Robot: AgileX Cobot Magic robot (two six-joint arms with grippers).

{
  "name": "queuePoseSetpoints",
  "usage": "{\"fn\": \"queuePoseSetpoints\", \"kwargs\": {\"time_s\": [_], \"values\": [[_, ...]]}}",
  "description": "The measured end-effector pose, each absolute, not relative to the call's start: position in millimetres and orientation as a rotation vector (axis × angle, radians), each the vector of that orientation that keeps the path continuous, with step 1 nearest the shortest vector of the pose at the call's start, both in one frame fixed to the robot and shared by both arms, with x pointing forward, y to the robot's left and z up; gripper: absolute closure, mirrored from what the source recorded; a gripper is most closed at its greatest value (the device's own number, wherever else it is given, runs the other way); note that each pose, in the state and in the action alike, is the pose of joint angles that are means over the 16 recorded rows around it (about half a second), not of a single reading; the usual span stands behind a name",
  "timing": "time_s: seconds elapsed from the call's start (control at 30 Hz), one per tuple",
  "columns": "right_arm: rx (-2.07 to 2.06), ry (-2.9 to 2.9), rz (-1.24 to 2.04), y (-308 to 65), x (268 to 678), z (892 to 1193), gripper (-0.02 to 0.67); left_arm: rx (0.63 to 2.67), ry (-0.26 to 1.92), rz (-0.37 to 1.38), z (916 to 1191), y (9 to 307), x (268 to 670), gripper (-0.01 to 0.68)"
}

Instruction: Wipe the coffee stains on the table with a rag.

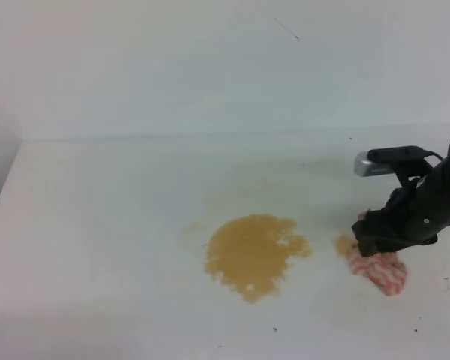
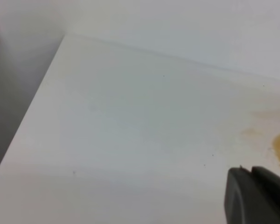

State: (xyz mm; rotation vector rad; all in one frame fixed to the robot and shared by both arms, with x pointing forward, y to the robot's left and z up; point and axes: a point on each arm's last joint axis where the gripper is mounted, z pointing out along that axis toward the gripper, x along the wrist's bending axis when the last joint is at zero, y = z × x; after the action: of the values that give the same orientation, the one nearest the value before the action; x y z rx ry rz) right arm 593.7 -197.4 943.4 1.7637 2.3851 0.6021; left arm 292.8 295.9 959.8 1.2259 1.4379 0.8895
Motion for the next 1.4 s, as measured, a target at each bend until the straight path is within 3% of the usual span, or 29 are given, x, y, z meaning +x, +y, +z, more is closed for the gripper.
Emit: {"fn": "queuePoseSetpoints", "kwargs": {"time_s": [0.3, 0.43, 0.7, 1.17, 1.4], "values": [[1.697, 2.426, 0.559, -196.9, 601.5, 920.4, 0.576, 1.226, 1.438, 0.889, 959.8, 295.9, 292.8, 0.675], [1.679, 2.433, 0.571, -193.5, 603.5, 913.3, 0.642, 1.226, 1.438, 0.889, 959.8, 295.9, 292.8, 0.675], [1.626, 2.489, 0.596, -168.8, 603.7, 900.5, 0.648, 1.226, 1.438, 0.889, 959.8, 295.9, 292.8, 0.675], [1.379, 2.674, 0.668, -75.7, 602.1, 894.8, 0.648, 1.226, 1.438, 0.889, 959.8, 295.9, 292.8, 0.675], [1.329, 2.702, 0.715, -46.1, 601.5, 900.7, 0.648, 1.226, 1.438, 0.889, 959.8, 295.9, 292.8, 0.675]]}}
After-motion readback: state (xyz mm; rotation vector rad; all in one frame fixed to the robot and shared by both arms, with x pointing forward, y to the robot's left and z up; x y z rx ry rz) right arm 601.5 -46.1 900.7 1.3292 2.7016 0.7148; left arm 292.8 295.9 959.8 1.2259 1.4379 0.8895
